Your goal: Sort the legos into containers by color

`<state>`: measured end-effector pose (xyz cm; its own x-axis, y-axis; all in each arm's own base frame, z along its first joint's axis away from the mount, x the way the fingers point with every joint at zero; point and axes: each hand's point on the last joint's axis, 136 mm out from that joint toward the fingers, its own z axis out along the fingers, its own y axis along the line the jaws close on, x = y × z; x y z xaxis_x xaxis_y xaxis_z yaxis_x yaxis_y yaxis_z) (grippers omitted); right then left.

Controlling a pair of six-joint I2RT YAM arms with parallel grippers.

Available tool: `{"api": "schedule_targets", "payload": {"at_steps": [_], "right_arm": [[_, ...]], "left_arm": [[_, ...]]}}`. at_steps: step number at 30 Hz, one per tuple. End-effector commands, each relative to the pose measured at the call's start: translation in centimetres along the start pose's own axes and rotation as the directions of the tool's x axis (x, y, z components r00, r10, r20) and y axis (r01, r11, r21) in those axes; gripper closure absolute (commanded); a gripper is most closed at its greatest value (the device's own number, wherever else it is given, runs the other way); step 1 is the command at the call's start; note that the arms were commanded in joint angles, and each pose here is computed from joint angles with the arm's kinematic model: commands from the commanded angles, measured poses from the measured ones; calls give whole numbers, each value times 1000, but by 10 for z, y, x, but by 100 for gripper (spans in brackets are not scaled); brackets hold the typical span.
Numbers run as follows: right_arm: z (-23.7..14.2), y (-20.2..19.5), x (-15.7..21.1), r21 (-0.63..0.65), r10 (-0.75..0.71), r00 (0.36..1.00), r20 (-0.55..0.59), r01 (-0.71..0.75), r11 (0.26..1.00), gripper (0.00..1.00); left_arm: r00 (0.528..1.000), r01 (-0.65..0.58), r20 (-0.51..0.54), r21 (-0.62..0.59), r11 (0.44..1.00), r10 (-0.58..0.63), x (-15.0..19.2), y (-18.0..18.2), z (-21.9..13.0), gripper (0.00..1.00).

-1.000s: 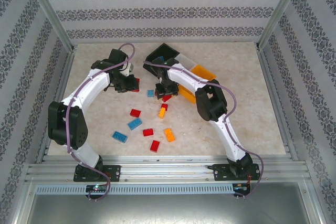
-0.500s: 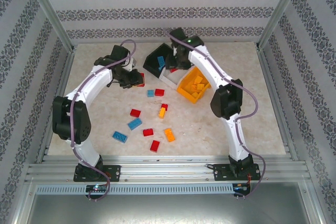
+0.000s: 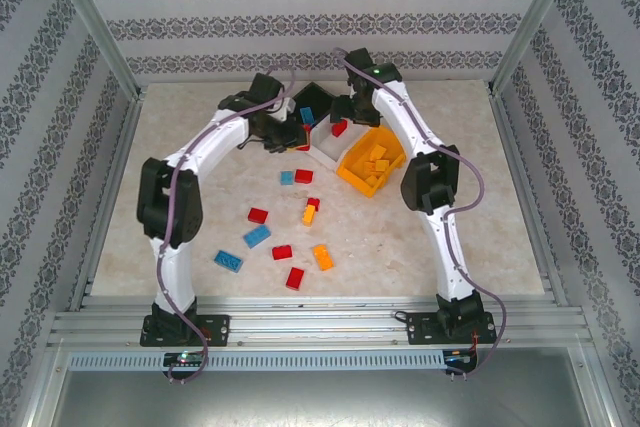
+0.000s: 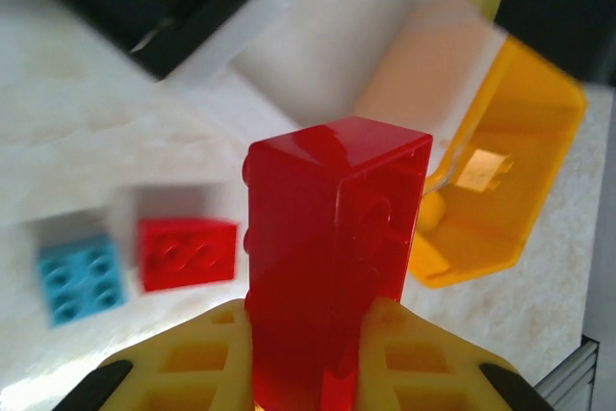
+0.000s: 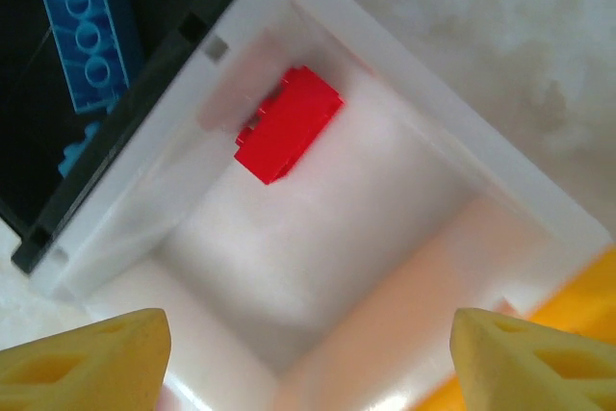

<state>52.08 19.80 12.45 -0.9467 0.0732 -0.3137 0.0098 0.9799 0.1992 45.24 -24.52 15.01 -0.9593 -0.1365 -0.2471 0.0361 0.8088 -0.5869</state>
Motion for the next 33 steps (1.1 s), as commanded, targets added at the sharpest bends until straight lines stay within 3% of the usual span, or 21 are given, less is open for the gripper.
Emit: {"api": "schedule_targets", "payload": {"at_steps": [1, 3, 4, 8, 13, 14, 18, 22, 28, 33], "right_arm": [[-69, -2, -4, -10, -9, 996, 91, 10, 1000, 22], [-83, -2, 10, -34, 1, 996, 93, 3, 999, 23], [-87, -2, 18, -41, 5, 996, 90, -2, 999, 22], [-99, 6, 59, -92, 11, 998, 58, -6, 996, 22], [-92, 33, 120, -129, -75, 997, -25, 71, 989, 23], [-89, 37, 129, -128, -86, 996, -36, 81, 988, 23], [-80, 56, 143, -185, -118, 991, -57, 106, 977, 24], [-67, 81, 153, -179, -214, 973, -83, 197, 964, 24], [-25, 105, 168, -159, -271, 943, -192, 242, 957, 22], [11, 115, 160, -110, -286, 930, -232, 267, 957, 20]], "left_arm": [[999, -22, 26, 90, 996, 20, -22, -33, 21, 95], [999, -30, 30, 110, 993, 27, -34, -43, 37, 91], [999, -35, 35, 118, 992, 31, -40, -48, 45, 80], [999, -35, 33, 113, 993, 31, -61, -52, 67, 55], [998, -55, 41, 115, 992, 51, -66, -60, 61, 13], [997, -68, 42, 102, 993, 64, -63, -60, 56, 0], [993, -107, 48, 28, 994, 106, -49, -49, 27, 0], [994, -41, 94, -160, 986, 57, -27, 2, -24, 0], [994, 79, 95, -395, 915, -45, 42, 95, -94, 0], [994, 106, 30, -417, 903, -103, 103, 122, -109, 0]]}}
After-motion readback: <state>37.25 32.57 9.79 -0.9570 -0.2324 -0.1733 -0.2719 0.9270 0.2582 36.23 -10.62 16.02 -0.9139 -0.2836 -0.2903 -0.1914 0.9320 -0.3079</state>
